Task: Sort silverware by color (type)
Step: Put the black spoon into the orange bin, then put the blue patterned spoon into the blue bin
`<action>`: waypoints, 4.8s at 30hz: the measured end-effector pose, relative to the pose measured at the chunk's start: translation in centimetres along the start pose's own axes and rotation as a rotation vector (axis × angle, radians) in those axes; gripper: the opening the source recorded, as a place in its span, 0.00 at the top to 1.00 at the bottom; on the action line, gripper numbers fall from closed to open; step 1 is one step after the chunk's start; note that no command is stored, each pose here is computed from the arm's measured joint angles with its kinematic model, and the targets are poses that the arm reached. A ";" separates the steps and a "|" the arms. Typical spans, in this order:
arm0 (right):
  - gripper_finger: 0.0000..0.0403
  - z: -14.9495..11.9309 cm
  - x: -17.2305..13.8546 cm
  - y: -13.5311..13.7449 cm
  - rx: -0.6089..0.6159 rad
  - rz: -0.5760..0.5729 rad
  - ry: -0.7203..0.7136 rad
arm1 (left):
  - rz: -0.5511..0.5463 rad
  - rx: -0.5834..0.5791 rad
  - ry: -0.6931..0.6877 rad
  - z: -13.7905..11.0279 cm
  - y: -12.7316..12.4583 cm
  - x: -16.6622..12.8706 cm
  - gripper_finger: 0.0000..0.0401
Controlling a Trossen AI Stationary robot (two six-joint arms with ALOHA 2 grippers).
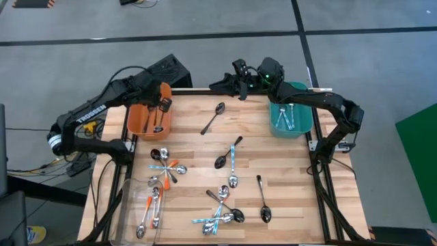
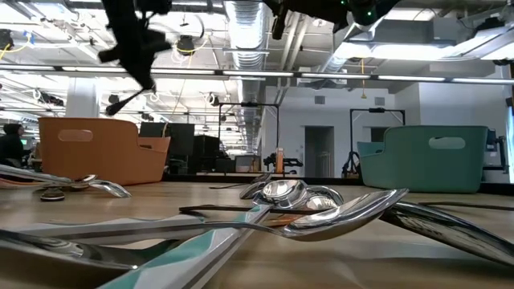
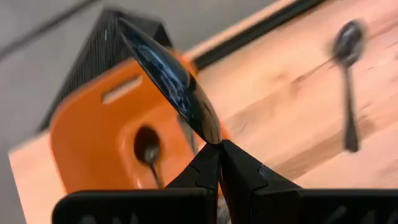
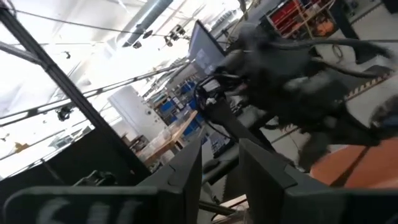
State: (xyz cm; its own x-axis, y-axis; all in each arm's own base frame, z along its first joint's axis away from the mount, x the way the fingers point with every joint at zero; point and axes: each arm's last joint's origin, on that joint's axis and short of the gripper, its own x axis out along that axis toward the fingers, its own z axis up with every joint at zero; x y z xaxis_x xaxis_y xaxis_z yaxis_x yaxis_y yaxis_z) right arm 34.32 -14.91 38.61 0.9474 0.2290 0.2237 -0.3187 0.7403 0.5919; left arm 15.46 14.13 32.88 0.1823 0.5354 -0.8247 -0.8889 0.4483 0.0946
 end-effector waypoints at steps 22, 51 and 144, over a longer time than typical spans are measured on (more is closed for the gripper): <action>0.68 -0.8 0.0 -0.7 0.022 -0.058 0.071 | 0.089 -0.192 0.236 -4.1 2.3 5.5 0.78; 0.68 -4.4 -1.9 -4.4 0.045 -0.619 0.275 | -0.564 -0.043 -0.541 -0.5 -2.7 -5.1 0.64; 0.94 -5.6 -11.9 -1.6 0.269 -1.683 0.472 | -0.539 0.383 -0.228 -2.7 -7.0 -1.2 0.64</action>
State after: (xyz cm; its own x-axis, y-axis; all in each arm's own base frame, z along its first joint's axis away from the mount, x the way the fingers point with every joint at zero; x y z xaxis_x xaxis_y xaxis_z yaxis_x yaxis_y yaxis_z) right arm 23.69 -15.25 30.67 0.1347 -0.4188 -0.8980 0.9702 0.2400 0.0337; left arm 20.37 8.43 31.70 0.6772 0.2850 -0.6784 -0.4466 0.8919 -0.0711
